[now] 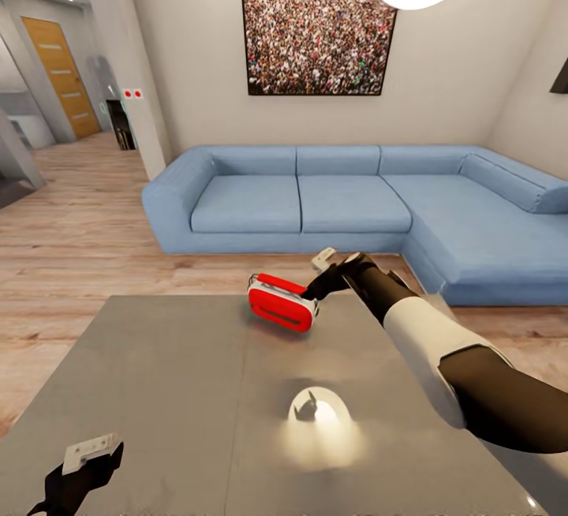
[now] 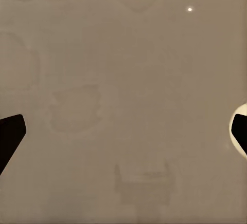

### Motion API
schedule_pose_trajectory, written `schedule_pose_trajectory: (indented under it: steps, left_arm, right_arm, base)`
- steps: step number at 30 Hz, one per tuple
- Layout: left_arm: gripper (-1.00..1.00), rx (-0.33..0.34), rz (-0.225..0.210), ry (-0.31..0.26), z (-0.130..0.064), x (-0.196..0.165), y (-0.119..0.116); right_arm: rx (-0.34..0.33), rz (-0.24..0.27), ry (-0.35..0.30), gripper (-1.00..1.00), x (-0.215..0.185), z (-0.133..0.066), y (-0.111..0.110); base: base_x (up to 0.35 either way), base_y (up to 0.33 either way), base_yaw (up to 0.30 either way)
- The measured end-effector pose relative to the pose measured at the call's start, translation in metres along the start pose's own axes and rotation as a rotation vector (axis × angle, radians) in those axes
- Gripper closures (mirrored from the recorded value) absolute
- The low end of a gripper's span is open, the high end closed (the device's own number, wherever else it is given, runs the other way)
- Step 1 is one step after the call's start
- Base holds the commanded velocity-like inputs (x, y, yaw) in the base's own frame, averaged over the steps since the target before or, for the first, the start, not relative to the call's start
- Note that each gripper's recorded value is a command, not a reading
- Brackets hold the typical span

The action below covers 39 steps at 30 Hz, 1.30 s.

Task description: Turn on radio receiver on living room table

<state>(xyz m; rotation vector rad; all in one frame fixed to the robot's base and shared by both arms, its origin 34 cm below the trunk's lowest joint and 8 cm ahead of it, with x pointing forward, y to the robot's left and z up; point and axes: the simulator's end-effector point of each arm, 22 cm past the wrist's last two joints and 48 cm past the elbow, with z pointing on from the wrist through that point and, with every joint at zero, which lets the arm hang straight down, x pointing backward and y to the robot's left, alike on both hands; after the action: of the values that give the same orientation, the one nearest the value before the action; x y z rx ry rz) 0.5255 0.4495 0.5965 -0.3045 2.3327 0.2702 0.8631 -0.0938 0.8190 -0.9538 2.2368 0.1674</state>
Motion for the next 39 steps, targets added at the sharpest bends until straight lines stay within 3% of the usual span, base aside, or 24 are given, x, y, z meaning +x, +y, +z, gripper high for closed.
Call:
schedule_pose_trajectory:
  steps: [5, 8, 15, 20, 23, 29, 35, 39]
  left_arm:
    - [-1.00, -0.001, 0.002, 0.007, 0.001, 0.003, 0.000]
    - [-1.00, -0.002, 0.004, 0.011, 0.001, 0.005, 0.001]
    - [-1.00, -0.004, 0.008, 0.021, 0.003, 0.009, 0.002]
    - [-1.00, -0.005, 0.009, 0.027, 0.003, 0.012, 0.002]
    - [-1.00, -0.005, 0.010, 0.031, 0.004, 0.014, 0.002]
    - [-1.00, -0.006, 0.011, 0.039, 0.004, 0.018, 0.001]
    - [-1.00, -0.007, 0.013, 0.040, 0.005, 0.018, 0.002]
    - [-1.00, -0.007, 0.014, 0.039, 0.005, 0.018, 0.003]
  right_arm:
    - [-0.002, -0.001, -0.007, -1.00, -0.005, 0.001, 0.000]
    - [0.017, -0.022, -0.066, -1.00, -0.038, -0.012, -0.004]
    - [0.052, -0.015, -0.096, -1.00, -0.075, -0.035, -0.010]
    - [0.042, 0.026, -0.035, -1.00, -0.066, -0.034, -0.004]
    - [0.044, 0.061, 0.044, -1.00, -0.054, -0.033, 0.000]
    - [0.134, 0.018, 0.141, -1.00, -0.043, -0.037, -0.016]
    - [0.154, -0.024, 0.117, -1.00, -0.052, -0.038, -0.020]
    - [0.178, -0.029, 0.086, -1.00, -0.075, -0.052, -0.034]
  base:
    - [0.000, 0.000, 0.000]
    - [0.000, 0.000, 0.000]
    - [0.000, 0.000, 0.000]
    - [0.000, 0.000, 0.000]
    - [0.000, 0.000, 0.000]
    - [0.000, 0.000, 0.000]
    - [0.000, 0.000, 0.000]
    - [0.000, 0.000, 0.000]
